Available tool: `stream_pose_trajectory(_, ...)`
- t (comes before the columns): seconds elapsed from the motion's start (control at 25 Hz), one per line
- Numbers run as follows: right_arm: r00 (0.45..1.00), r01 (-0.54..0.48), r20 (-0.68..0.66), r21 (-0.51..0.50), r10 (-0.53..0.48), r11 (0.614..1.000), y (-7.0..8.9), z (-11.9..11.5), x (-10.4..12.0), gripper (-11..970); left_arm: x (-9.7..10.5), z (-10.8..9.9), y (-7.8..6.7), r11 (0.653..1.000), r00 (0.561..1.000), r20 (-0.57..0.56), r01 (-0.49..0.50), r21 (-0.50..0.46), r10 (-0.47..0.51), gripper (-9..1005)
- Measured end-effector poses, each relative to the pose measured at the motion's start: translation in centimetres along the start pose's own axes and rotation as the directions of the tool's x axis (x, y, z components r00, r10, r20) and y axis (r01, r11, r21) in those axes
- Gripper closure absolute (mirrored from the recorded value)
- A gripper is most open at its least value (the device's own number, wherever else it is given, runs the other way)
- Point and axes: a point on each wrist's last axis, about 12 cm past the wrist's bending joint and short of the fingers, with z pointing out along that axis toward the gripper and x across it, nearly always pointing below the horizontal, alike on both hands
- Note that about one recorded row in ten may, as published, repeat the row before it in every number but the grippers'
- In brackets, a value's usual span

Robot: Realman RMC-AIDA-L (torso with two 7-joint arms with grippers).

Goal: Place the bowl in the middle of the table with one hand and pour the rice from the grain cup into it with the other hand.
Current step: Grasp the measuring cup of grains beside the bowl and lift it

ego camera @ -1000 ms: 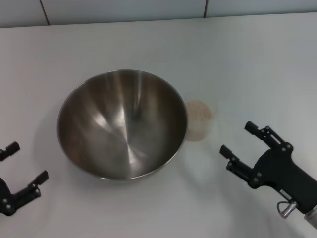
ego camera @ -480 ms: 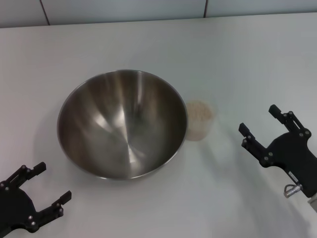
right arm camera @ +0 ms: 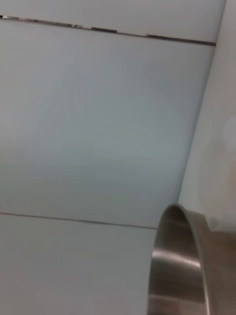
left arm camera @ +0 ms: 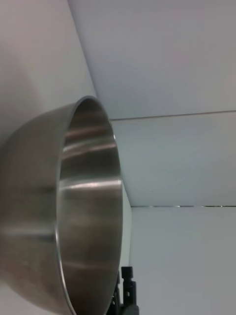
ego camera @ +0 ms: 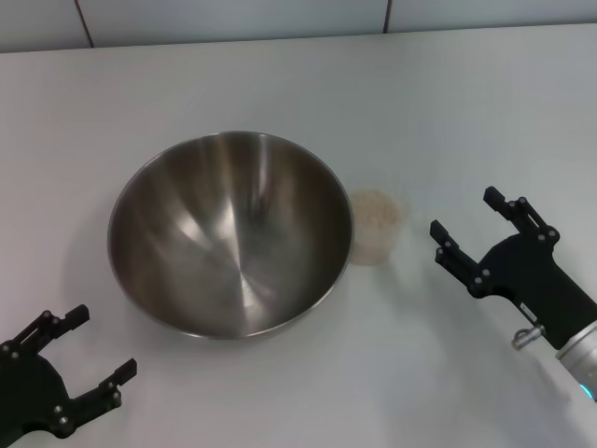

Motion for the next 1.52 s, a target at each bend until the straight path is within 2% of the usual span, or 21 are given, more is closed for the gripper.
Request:
stream_pose_trajectory(0.52, 1.000, 0.001, -0.023, -0.006, -0.001, 1.000, 0.1, 1.2, 0.0, 174, -0.2, 0.0, -0.1, 1.000, 1.000, 0.013, 0.014, 0.010, -0.014, 129)
stream_pose_trajectory(1.04, 0.999, -0.002, -0.042, 0.019, 0.003, 1.000, -0.6, 3.0, -0.2, 175, -0.3, 0.0, -0.1, 1.000, 1.000, 0.020, 0.024, 0.017, -0.024, 128)
stream_pose_trajectory(1.52, 0.998, 0.002, -0.066, -0.001, -0.002, 1.000, -0.5, 4.5, -0.4, 214, -0.3, 0.0, 0.0, 0.999, 1.000, 0.019, 0.024, 0.020, -0.025, 130)
